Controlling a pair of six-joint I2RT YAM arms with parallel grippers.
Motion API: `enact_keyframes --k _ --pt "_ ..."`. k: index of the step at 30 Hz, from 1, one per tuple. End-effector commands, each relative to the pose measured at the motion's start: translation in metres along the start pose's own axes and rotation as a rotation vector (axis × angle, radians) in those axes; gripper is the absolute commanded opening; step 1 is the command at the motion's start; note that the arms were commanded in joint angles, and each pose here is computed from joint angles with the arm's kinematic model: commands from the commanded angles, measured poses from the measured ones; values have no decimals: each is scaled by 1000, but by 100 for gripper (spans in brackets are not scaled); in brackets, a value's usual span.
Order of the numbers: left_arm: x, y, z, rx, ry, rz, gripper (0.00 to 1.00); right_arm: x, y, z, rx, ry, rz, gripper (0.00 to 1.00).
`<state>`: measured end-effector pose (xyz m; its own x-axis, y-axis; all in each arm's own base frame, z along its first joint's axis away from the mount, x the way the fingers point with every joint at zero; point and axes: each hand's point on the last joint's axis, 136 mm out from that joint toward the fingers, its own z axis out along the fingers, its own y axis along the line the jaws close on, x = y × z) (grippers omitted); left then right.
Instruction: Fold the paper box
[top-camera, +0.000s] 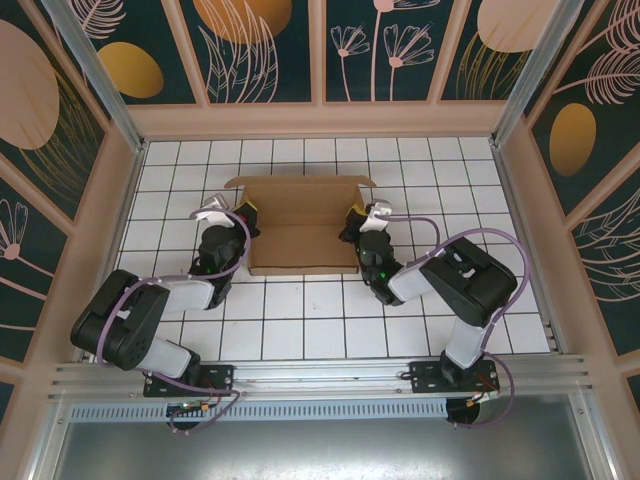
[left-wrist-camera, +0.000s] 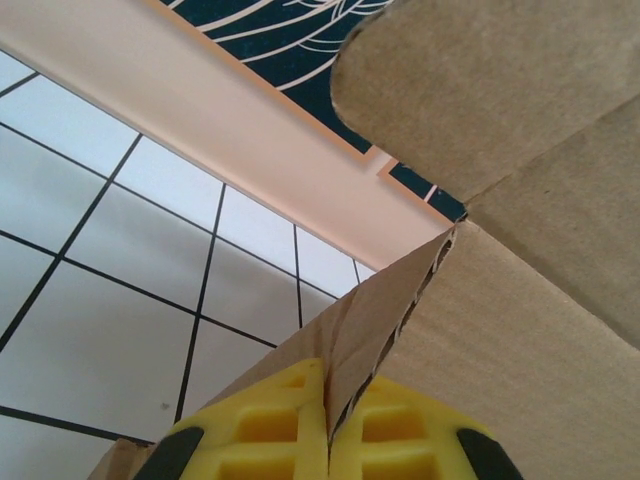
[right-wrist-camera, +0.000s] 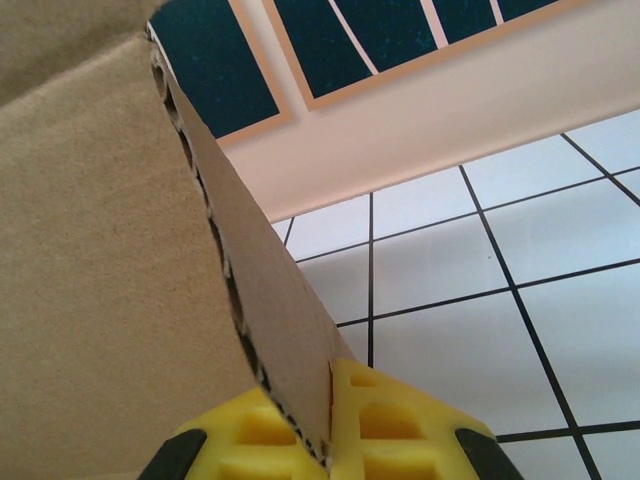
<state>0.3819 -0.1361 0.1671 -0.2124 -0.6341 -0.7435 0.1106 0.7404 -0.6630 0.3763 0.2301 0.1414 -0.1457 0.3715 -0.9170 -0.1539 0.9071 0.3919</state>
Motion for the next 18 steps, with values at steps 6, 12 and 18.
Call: enact_keyframes --k 6,12,18 --pt "68 34 -27 -101 281 13 2 64 -8 -27 -18 173 -44 0" --pt "70 38 -34 -115 297 19 1 65 -13 -42 -40 145 -55 0" --pt "51 26 -32 -45 204 101 0 41 -2 -44 -86 16 -151 0"
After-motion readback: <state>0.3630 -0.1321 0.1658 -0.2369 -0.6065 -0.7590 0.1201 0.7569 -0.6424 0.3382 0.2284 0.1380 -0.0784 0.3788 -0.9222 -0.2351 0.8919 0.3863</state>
